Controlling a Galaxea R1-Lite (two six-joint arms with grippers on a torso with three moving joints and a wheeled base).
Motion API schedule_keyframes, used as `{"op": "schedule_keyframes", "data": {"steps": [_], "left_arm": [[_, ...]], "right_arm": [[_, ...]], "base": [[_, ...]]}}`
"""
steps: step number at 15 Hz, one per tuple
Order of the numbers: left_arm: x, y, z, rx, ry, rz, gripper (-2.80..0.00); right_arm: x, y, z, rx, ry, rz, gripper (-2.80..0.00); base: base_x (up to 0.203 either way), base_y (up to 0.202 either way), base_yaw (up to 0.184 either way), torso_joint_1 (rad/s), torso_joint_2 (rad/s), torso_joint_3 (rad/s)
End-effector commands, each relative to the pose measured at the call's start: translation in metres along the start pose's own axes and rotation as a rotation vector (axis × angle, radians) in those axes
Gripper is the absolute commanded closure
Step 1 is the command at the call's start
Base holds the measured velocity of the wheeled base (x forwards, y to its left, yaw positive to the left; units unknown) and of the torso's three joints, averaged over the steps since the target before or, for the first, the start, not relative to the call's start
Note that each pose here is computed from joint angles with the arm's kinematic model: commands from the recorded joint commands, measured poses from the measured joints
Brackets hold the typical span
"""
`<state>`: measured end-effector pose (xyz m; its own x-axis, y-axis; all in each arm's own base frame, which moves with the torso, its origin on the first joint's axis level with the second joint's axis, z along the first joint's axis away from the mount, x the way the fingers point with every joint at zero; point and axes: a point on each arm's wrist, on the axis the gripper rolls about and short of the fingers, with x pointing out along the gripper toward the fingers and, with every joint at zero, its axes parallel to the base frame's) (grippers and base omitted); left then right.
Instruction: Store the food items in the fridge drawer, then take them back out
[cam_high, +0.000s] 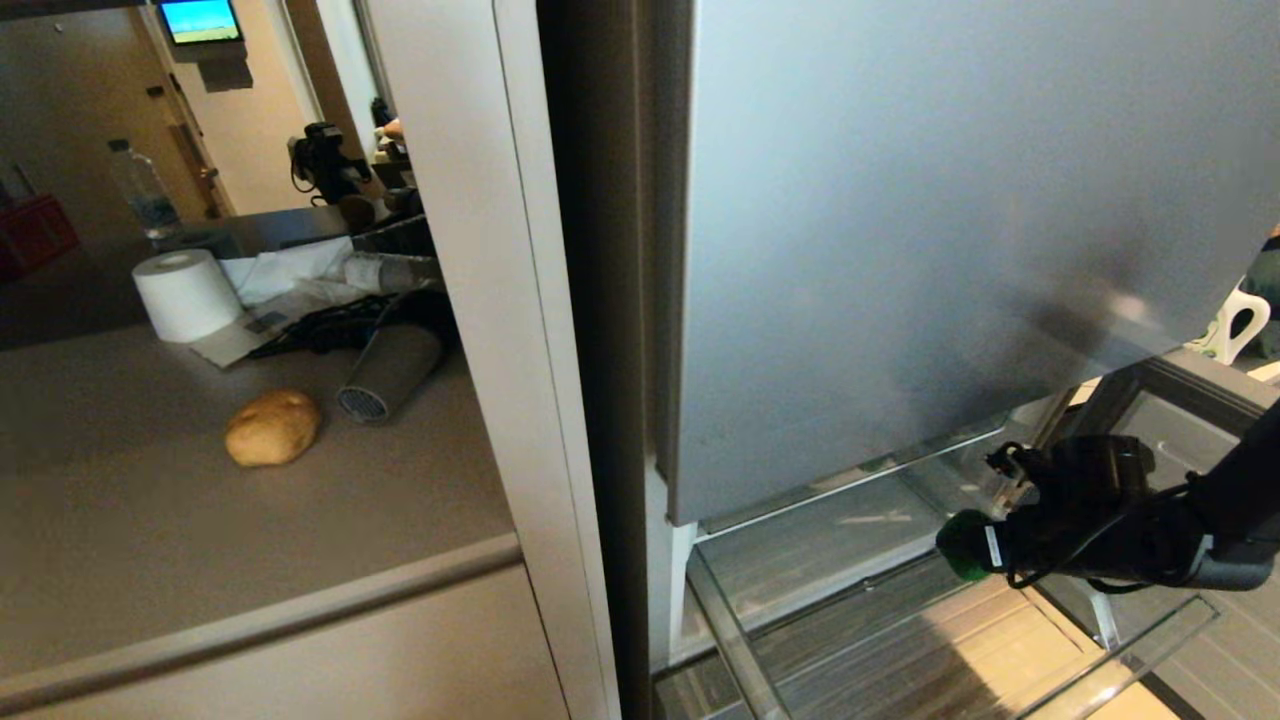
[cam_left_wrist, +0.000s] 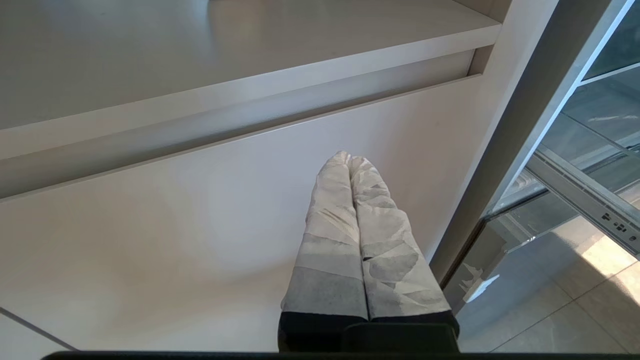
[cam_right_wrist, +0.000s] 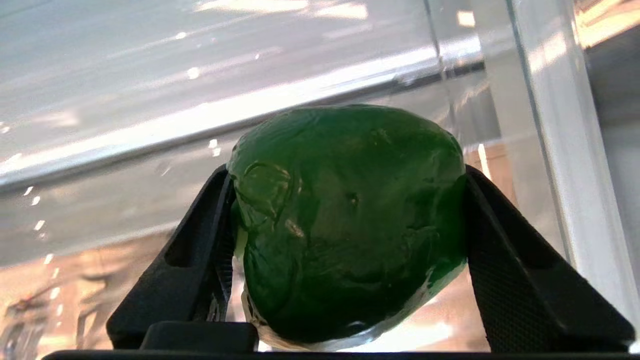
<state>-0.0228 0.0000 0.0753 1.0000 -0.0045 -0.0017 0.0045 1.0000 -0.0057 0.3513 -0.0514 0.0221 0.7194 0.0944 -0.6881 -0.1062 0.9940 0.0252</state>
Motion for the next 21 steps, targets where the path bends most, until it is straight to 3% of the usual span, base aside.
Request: {"op": "schedule_keyframes", "data": {"steps": [1,5,9,14,17,21], "left_arm": [[0.000,0.000,0.000,0.000,0.001,0.000,0.00],[0.000,0.000,0.000,0.000,0.001,0.001,0.00],[0.000,0.000,0.000,0.000,0.001,0.000,0.00],[0.000,0.000,0.000,0.000,0.001,0.000,0.00],[0.000,0.000,0.000,0.000,0.001,0.000,0.00],[0.000,0.000,0.000,0.000,0.001,0.000,0.00]], "right_arm": [[-0.022,0.004,0.005,-0.009,-0.034,-0.004,0.00],[-0.061,0.013,-0.001,-0.014,-0.057,-0.007,0.00],[-0.126,0.028,-0.004,-0.036,-0.166,-0.025,0.00],[-0.197,0.049,-0.039,-0.059,-0.283,-0.046,0.00],[-0.237,0.062,-0.069,-0.079,-0.397,-0.073,0.00],[-0.279,0.077,-0.107,-0.075,-0.637,-0.118,0.00]], "base": [[0.000,0.000,0.000,0.000,0.00,0.000],[0.000,0.000,0.000,0.000,0.00,0.000],[0.000,0.000,0.000,0.000,0.00,0.000],[0.000,0.000,0.000,0.000,0.00,0.000],[0.000,0.000,0.000,0.000,0.00,0.000],[0.000,0.000,0.000,0.000,0.00,0.000]]}}
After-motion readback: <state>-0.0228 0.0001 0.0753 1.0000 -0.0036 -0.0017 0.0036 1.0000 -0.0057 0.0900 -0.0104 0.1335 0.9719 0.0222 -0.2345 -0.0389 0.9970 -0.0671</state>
